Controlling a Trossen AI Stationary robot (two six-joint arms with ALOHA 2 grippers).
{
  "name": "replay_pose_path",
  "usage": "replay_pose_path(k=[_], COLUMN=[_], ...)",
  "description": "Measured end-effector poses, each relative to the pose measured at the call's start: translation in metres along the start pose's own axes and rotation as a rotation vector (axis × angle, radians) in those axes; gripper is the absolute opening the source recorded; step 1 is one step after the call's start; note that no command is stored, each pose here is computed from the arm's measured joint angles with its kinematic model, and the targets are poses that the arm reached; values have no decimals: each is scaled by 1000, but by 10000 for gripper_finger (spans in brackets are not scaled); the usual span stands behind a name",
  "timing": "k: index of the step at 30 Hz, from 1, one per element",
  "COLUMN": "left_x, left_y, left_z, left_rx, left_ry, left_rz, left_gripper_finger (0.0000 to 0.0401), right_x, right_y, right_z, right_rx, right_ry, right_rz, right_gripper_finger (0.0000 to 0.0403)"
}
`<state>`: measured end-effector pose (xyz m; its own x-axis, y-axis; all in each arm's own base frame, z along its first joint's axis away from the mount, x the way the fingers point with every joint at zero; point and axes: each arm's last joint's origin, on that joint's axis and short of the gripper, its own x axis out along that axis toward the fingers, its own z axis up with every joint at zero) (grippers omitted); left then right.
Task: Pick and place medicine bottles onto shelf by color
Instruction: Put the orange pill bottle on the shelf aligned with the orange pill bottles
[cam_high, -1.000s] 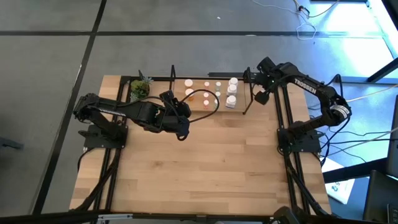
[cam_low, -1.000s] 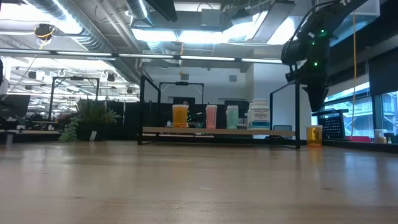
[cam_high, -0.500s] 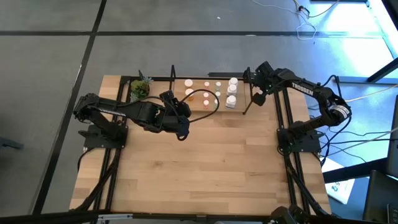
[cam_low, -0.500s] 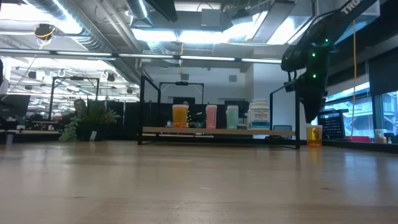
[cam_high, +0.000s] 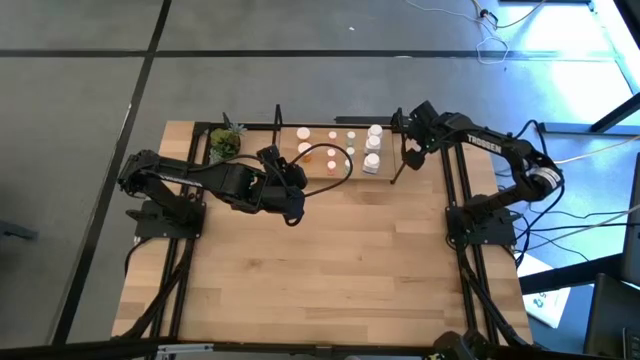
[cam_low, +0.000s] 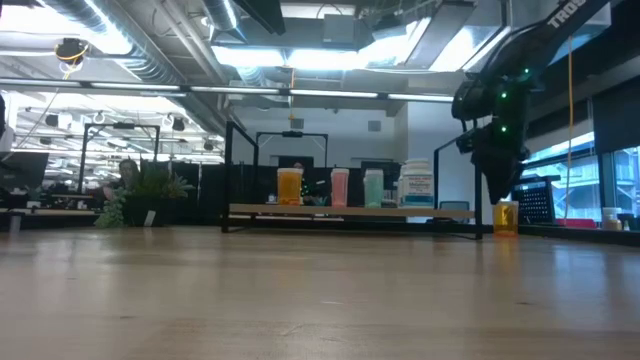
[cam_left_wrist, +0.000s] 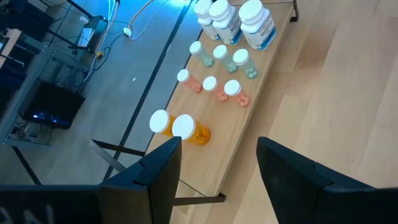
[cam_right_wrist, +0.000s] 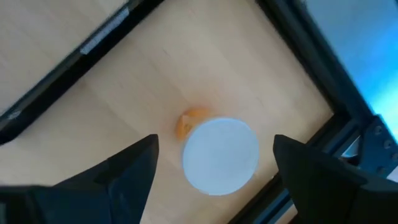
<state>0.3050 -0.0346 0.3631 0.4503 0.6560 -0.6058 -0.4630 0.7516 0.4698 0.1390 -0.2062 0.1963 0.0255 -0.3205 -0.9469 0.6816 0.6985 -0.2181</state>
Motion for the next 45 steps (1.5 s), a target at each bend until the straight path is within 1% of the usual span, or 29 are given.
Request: replay_pose_path(k=[7,17,21,28,31,34,40,45], left_x=[0,0,0,0,0,0,0,0], left_y=[0,0,0,0,0,0,0,0], left_z=[0,0,0,0,0,0,0,0], left_rx=[0,0,0,0,0,0,0,1], left_ry=[0,0,0,0,0,0,0,1], left_rz=[0,0,0,0,0,0,0,0], left_gripper_finger=[202,202,202,202,202,202,202,202], right_x=[13,14,14,14,13,13,13,13], right_y=[2,3,3,3,4,3,3,3], right_z=[1,0,-1,-6,-6,-6,-6,-7], right_rx=[18,34,37,56,75,88,90,106], right_ry=[54,66,77,133,139,139,139,143], right_rz=[12,22,24,15,13,11,13,13], right_gripper_finger=[319,315,290,222,199,191,202,189])
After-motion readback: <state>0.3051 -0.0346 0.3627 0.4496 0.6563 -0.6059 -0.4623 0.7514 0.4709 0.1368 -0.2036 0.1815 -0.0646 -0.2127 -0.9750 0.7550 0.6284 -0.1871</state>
